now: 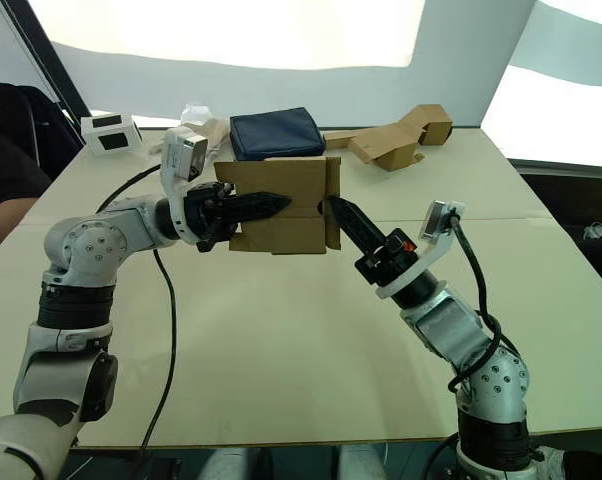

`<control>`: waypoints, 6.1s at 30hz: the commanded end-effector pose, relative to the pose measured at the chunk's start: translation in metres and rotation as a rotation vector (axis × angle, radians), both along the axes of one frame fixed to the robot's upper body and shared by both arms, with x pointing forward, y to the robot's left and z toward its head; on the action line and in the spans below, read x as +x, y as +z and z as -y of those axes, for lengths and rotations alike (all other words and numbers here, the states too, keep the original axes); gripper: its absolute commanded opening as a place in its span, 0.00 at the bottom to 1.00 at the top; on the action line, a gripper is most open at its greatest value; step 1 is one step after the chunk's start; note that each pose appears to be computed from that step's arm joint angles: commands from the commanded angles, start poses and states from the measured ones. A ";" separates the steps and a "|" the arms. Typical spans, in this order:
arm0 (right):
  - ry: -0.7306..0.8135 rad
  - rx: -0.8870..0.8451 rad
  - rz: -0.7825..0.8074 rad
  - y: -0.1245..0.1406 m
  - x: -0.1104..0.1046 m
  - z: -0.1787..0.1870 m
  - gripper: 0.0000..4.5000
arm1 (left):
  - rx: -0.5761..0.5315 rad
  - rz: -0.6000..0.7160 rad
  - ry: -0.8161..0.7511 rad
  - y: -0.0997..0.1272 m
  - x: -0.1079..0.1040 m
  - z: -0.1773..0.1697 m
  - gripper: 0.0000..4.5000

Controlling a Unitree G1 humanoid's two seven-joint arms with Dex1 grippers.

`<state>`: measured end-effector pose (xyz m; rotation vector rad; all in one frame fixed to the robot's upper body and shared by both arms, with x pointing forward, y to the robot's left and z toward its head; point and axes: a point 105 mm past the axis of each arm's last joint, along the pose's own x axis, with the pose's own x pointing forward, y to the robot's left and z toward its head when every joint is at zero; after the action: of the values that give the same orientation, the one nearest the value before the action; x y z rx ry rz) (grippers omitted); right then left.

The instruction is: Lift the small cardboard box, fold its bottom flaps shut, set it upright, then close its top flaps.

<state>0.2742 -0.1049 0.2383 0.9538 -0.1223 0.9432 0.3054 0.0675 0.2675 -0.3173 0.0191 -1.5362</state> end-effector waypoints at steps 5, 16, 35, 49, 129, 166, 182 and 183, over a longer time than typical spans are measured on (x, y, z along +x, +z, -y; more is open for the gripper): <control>0.051 -0.011 0.069 0.010 -0.011 -0.005 0.28 | -0.019 0.054 -0.005 0.014 -0.005 -0.001 0.00; 0.039 -0.032 0.073 0.008 -0.011 0.002 0.28 | -0.021 0.053 -0.004 0.015 -0.004 -0.003 0.00; 0.025 -0.077 0.078 0.004 -0.009 0.002 0.61 | -0.027 0.047 -0.009 0.014 -0.005 -0.001 0.00; -0.016 -0.109 0.096 0.006 -0.003 0.007 0.61 | -0.035 0.041 -0.033 0.015 -0.010 0.001 0.00; -0.050 -0.044 0.165 0.030 0.003 -0.012 0.44 | -0.100 -0.030 -0.049 0.016 -0.010 0.007 0.00; -0.086 0.075 0.049 0.026 0.000 -0.004 0.44 | -0.148 -0.063 0.039 0.018 0.008 0.012 0.00; -0.124 -0.009 0.000 0.010 0.007 -0.001 0.01 | -0.132 -0.057 0.031 0.019 0.006 0.010 0.00; -0.108 -0.039 0.017 0.010 0.005 -0.007 0.01 | -0.132 -0.059 0.031 0.018 0.007 0.010 0.00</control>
<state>0.2872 -0.1084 0.2408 0.9549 -0.1551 0.7944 0.3190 0.0580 0.2702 -0.5033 0.0136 -1.4627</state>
